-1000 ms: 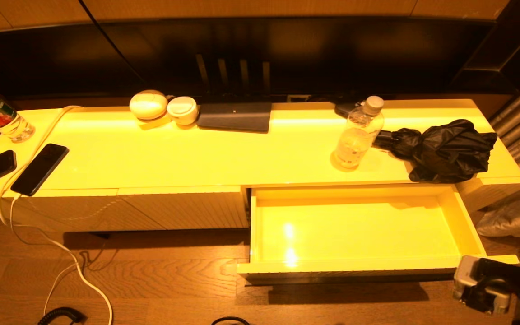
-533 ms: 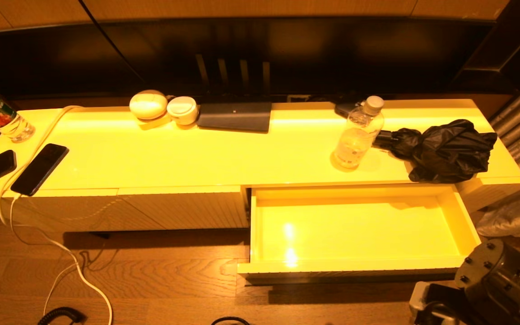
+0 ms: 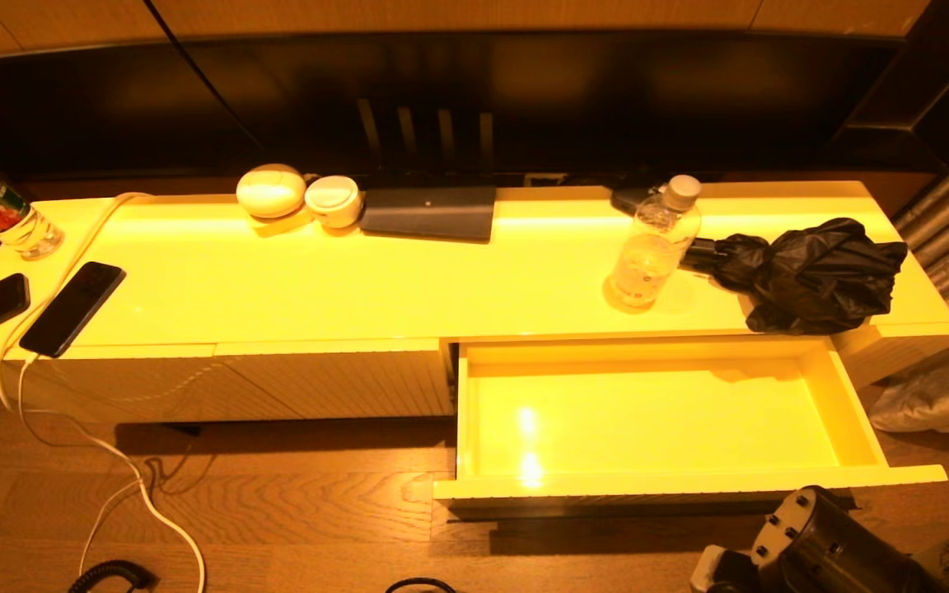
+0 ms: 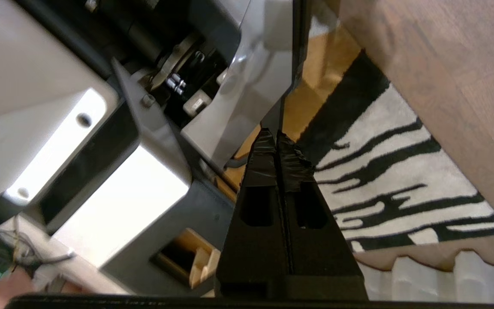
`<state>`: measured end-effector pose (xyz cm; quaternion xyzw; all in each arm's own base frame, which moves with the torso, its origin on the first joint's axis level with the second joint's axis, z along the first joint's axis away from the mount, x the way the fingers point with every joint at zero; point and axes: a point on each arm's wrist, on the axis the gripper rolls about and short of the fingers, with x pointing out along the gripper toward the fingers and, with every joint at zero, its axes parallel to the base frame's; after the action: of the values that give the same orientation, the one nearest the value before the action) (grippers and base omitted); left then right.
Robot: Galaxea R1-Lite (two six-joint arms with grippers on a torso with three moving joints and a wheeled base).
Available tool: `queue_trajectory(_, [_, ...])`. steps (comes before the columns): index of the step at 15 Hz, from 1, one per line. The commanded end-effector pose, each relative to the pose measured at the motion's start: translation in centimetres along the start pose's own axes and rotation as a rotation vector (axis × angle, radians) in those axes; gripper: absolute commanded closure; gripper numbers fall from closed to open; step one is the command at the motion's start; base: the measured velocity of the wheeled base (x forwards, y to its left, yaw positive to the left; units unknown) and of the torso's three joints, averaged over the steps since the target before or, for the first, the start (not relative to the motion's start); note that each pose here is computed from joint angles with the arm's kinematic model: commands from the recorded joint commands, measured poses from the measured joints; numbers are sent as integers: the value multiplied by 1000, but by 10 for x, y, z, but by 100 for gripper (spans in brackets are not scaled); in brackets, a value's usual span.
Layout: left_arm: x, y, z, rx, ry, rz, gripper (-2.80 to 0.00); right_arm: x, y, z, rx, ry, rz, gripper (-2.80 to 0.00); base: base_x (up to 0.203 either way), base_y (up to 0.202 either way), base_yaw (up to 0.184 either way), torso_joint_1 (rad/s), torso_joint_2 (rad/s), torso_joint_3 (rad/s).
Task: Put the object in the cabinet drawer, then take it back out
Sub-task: Close the drawer
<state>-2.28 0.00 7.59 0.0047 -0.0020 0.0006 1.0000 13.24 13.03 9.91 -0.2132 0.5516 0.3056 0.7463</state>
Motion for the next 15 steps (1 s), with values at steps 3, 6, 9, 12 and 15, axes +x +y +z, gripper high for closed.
queue_trajectory(3, [0,0,0,0,1,0,0,19,-4,-2,12,-43,-73,0,0,0,0,0,0,0])
queue_trajectory(6, [0,0,0,0,1,0,0,30,-9,-4,33,-105,-159,0,0,0,0,0,0,0])
queue_trajectory(9, [0,0,0,0,1,0,0,40,-13,-1,46,-163,-212,0,0,0,0,0,0,0])
queue_trajectory(12, [0,0,0,0,1,0,0,46,-19,8,78,-229,-244,0,0,0,0,0,0,0])
queue_trajectory(15, [0,0,0,0,1,0,0,44,-30,18,126,-312,-267,0,0,0,0,0,0,0])
